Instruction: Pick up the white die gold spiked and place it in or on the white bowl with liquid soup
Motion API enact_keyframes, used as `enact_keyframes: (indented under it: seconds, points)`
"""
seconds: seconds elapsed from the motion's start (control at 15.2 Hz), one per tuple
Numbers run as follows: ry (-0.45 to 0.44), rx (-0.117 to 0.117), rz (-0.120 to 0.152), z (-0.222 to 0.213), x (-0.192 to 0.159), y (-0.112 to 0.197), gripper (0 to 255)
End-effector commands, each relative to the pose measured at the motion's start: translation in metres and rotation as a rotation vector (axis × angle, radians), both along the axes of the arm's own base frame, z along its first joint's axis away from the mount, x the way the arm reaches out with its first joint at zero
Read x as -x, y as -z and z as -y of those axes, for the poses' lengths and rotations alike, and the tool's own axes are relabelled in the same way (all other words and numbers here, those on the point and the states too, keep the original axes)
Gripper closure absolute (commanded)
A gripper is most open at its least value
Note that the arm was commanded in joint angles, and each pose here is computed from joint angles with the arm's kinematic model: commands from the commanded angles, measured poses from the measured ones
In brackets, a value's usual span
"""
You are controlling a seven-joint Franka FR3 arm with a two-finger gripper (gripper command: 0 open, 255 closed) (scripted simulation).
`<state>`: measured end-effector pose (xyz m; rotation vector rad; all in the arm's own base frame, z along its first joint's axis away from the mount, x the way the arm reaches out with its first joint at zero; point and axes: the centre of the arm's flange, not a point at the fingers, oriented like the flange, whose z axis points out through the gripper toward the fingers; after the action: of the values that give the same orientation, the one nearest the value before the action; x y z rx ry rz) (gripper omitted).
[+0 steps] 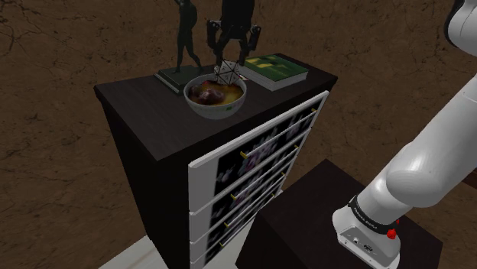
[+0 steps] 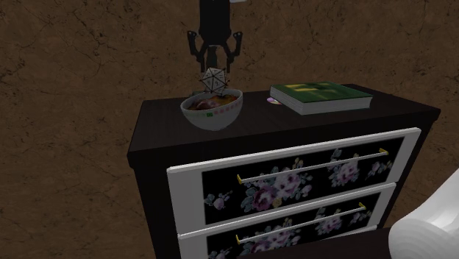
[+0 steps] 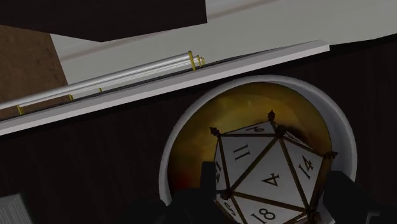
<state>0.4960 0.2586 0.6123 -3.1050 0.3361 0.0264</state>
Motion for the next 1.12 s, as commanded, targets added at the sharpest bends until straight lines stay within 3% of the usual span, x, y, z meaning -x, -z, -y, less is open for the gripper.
enact_keyframes:
  seconds: [0.0, 0.46, 0.99, 1.06]
  points:
    - [-0.001, 0.000, 0.001, 0.000, -0.001, 0.010, 255]
    - [-0.001, 0.000, 0.001, 0.000, -0.001, 0.050, 255]
    - [-0.001, 0.000, 0.001, 0.000, -0.001, 0.050, 255]
    - [-0.001, 0.000, 0.001, -0.001, -0.002, 0.050, 0]
